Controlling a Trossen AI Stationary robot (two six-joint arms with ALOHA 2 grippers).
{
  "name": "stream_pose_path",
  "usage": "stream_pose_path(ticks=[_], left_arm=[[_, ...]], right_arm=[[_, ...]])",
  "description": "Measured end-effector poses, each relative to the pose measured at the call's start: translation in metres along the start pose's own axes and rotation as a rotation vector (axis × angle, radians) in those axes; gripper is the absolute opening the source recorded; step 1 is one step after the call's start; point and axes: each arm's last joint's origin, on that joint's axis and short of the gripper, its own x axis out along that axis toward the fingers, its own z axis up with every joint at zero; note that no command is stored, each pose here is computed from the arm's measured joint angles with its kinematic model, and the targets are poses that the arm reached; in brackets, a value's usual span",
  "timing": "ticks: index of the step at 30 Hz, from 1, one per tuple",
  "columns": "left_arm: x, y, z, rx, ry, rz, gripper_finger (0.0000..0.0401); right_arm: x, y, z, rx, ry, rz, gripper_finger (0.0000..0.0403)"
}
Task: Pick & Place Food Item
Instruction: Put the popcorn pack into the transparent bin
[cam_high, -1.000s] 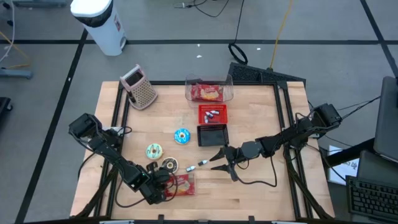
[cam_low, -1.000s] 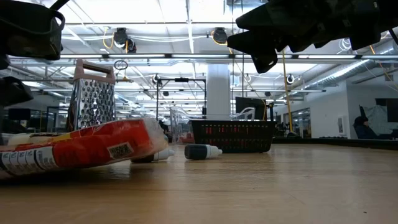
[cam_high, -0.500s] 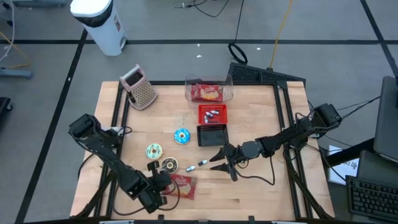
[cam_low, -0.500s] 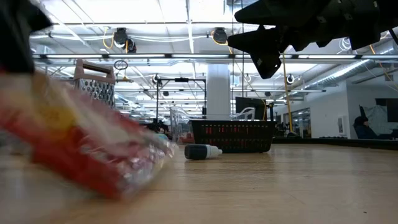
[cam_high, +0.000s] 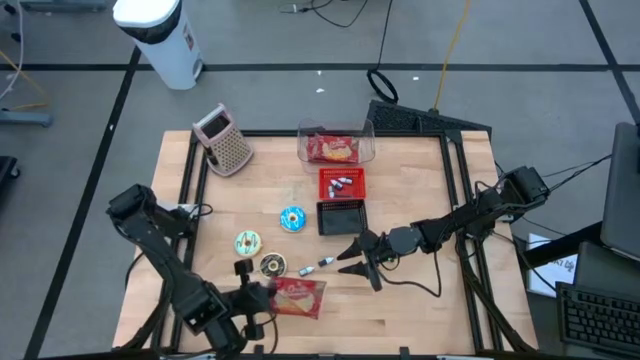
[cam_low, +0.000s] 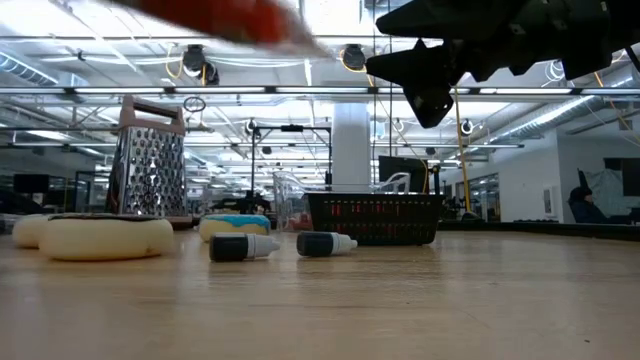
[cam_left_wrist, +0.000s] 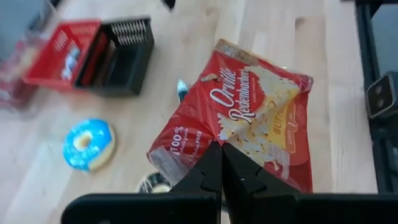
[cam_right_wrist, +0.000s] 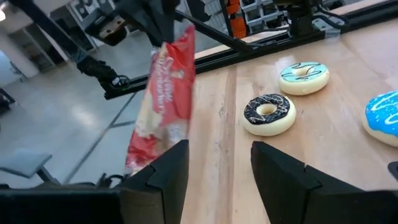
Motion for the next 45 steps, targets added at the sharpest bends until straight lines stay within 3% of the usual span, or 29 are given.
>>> stream_pose_path(ticks=[8, 16, 26, 34, 45], left_arm=[[-0.003, 0.002, 0.007, 0.076, -0.088, 0.07, 0.0], [0.003, 0.008, 0.013, 0.106, -0.113, 0.124, 0.0], [0.008, 0.014, 0.022, 0.141, -0.189, 0.217, 0.0], [0.012, 0.015, 0.028, 0.154, -0.21, 0.229, 0.0], [0.012, 0.015, 0.028, 0.148, -0.209, 0.23, 0.0]], right_arm=[[0.0, 0.002, 0.003, 0.145, -0.03, 0.019, 0.0171], [-0.001, 0.012, 0.002, 0.149, -0.048, 0.069, 0.0218], [0.007, 0.001, -0.005, 0.228, -0.067, -0.014, 0.0244], [0.013, -0.003, -0.006, 0.249, -0.139, 0.04, 0.0221], [0.013, -0.002, -0.005, 0.25, -0.134, 0.087, 0.0144]])
